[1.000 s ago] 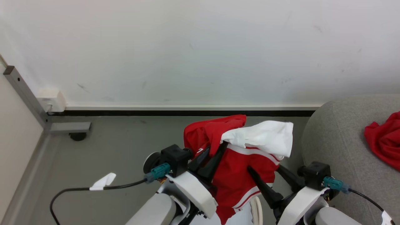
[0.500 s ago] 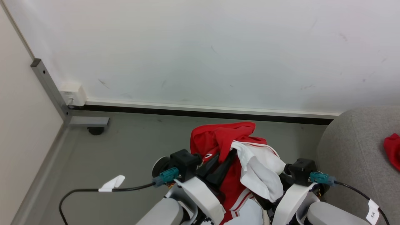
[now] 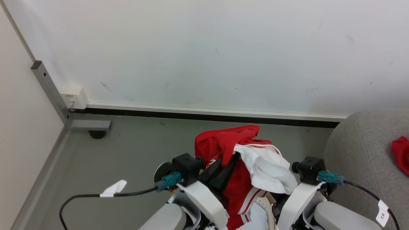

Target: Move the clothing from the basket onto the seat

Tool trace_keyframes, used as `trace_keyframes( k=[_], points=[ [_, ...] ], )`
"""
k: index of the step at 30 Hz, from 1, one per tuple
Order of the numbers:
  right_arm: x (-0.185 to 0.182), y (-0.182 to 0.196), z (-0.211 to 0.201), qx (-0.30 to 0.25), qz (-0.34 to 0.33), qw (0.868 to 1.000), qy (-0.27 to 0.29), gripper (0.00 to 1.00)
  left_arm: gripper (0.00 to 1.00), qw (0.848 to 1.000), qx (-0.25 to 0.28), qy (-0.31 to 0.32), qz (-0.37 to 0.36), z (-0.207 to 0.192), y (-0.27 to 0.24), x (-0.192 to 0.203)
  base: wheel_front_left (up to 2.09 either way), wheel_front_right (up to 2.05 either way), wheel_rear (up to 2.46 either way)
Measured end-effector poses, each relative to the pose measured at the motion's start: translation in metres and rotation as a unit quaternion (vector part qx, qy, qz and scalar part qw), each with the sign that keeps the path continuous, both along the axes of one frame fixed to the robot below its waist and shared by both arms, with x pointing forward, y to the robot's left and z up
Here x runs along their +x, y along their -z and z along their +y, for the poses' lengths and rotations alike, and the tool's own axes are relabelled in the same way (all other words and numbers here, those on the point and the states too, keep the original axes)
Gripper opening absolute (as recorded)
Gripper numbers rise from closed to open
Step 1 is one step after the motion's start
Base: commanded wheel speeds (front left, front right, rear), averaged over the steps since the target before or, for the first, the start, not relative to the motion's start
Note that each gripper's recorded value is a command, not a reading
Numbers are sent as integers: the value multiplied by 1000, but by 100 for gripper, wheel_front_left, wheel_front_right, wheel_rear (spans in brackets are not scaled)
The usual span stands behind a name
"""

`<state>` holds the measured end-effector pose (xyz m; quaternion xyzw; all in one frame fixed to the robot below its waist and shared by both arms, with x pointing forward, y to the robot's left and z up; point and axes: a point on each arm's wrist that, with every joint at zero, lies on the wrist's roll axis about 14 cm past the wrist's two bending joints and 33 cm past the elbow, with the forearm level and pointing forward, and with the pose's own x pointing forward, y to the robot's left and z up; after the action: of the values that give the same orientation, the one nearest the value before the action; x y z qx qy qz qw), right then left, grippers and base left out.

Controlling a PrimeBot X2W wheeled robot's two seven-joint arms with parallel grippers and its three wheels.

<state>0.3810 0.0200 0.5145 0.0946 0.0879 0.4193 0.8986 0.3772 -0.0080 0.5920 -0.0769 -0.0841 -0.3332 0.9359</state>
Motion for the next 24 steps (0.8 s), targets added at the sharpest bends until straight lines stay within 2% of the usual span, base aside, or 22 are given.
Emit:
trace_keyframes(
  k=[13,16,17,18,24],
  points=[
    [9,-7,-23,15,-9,999,41,0,2,1000,0,10,2,-10,3,1,0,0,0],
    [10,-13,-32,21,-19,998,55,0,57,1000,4,15,3,-13,4,2,0,0,0],
    [12,-15,-36,25,-22,998,62,0,95,1000,5,18,4,-14,5,2,0,0,0],
    [13,-18,-40,30,-25,997,70,0,100,1000,6,21,5,-17,6,1,0,0,0],
    [22,-33,-79,44,-50,990,127,0,100,999,7,48,10,-35,10,-1,0,0,0]
  ],
)
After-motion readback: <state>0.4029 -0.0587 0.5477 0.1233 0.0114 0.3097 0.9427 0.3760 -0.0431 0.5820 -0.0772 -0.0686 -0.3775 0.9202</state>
